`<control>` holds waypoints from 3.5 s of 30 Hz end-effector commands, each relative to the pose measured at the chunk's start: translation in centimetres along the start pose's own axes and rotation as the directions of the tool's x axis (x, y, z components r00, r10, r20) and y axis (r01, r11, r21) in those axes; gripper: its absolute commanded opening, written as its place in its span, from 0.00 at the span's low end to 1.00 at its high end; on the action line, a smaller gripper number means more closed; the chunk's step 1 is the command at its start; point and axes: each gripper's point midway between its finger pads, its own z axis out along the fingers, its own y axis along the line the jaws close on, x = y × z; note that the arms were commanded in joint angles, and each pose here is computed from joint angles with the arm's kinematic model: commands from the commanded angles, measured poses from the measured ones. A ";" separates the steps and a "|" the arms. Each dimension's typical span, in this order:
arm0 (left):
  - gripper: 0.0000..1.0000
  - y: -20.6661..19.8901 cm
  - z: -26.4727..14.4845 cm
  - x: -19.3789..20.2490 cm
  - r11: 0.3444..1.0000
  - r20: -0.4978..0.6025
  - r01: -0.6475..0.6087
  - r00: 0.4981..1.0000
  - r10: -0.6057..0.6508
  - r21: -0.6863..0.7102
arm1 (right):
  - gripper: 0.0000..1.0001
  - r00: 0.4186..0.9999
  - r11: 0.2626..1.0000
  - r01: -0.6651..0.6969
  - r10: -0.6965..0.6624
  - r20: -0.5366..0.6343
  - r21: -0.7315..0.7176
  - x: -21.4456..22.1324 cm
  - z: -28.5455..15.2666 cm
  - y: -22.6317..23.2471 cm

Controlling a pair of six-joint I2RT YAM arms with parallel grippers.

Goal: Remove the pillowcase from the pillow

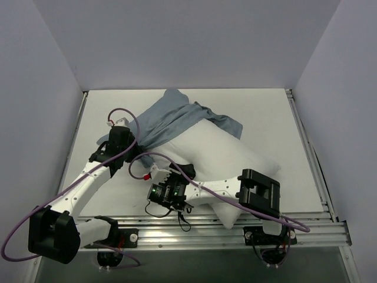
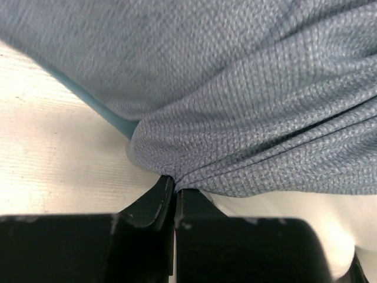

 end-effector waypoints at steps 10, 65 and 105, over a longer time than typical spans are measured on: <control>0.02 1.7 -0.7 -3.7 0.997 0.085 0.020 0.996 -0.014 -0.075 | 0.00 0.942 0.935 -0.336 0.334 0.043 0.110 1.0 -1.7 -11.7; 0.94 -0.4 -7.5 -7.8 0.868 0.339 0.355 0.816 -0.469 0.347 | 0.00 0.726 0.657 -0.603 0.687 0.029 -0.452 1.8 -3.3 -12.2; 0.02 14.3 -6.3 -21.0 0.839 0.718 0.535 0.623 -0.310 -0.101 | 0.00 0.448 0.453 -0.890 0.889 0.095 -0.054 9.3 -8.2 -25.2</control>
